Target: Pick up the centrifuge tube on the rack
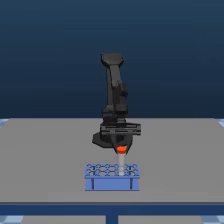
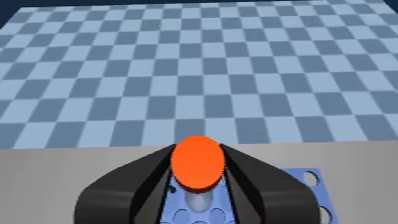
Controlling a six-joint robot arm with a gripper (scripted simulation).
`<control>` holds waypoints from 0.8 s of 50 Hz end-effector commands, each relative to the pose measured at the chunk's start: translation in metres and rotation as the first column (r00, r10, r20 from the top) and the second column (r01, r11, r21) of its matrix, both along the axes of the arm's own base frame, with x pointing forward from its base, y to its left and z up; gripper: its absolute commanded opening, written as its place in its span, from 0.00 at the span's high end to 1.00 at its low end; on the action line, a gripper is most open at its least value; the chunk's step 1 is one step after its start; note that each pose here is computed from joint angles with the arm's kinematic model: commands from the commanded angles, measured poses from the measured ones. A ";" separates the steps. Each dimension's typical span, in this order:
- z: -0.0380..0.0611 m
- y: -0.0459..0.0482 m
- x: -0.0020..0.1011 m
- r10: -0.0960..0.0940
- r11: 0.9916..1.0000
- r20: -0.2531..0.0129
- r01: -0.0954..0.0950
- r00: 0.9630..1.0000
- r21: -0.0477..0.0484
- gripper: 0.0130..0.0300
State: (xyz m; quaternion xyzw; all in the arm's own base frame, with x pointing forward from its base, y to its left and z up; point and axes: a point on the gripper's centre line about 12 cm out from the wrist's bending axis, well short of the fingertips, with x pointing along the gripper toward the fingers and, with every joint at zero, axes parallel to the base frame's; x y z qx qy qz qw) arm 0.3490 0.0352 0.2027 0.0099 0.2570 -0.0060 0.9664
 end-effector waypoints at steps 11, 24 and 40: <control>0.0092 0.0008 0.000 0.017 1.000 -0.005 -0.017 1.000 -0.016 1.00; 0.0158 0.0008 0.000 0.017 1.000 -0.005 -0.017 1.000 -0.016 1.00; 0.0235 0.0008 0.000 0.017 1.000 -0.005 -0.017 1.000 -0.016 1.00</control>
